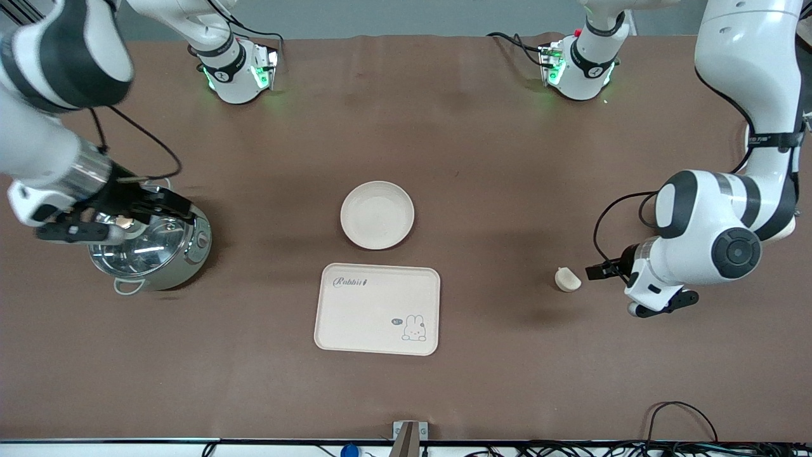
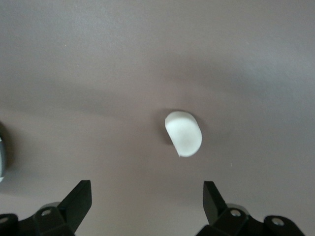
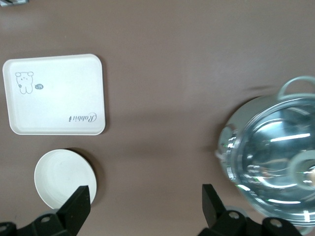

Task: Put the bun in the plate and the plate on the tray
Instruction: 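Grasp the bun with the left gripper while the right gripper nears the plate, then grip the plate with the right gripper while the left gripper lifts the bun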

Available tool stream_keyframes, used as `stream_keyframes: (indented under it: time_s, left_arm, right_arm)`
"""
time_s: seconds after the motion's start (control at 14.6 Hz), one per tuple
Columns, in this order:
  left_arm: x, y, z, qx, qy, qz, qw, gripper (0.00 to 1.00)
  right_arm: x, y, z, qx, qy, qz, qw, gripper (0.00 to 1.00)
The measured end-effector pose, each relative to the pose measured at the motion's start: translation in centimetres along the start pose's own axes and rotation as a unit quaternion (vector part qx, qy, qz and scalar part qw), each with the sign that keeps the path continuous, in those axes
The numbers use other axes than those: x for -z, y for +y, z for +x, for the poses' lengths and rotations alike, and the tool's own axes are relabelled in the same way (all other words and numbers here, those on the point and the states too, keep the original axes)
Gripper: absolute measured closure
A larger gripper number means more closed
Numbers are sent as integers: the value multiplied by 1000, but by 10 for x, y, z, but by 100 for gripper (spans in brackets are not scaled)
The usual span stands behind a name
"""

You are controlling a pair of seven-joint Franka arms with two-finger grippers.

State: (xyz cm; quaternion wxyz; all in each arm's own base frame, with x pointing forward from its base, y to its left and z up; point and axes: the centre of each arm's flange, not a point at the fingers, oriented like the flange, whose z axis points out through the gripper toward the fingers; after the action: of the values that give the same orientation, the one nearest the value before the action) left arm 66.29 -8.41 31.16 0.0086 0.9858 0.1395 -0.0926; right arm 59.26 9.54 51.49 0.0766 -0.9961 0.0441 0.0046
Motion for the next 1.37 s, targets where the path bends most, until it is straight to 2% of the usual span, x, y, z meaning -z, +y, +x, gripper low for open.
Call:
stream_keyframes:
  time_s: [0.2,0.48,0.61,0.89,1.23,1.37]
  left_arm:
    - [-33,1,-1,57,12,-7,998,0]
    - [-69,5,-1,115,9,-10,993,0]
    - [-76,7,1,140,11,-13,990,2]
    - [-88,23,0,186,20,-29,982,12]
    - [-109,38,-2,200,22,-35,979,21]
    - [-113,38,0,201,24,-38,978,31]
  right_arm:
    - [-41,-30,-2,7,-20,-4,1000,0]
    - [-114,-59,-12,-3,-17,32,999,0]
    - [-150,-72,-28,-5,-8,40,999,0]
    - [-204,-97,-65,-26,15,75,997,0]
    - [-247,-108,-108,-61,9,98,993,0]
    - [-265,-108,-127,-75,12,101,992,0]
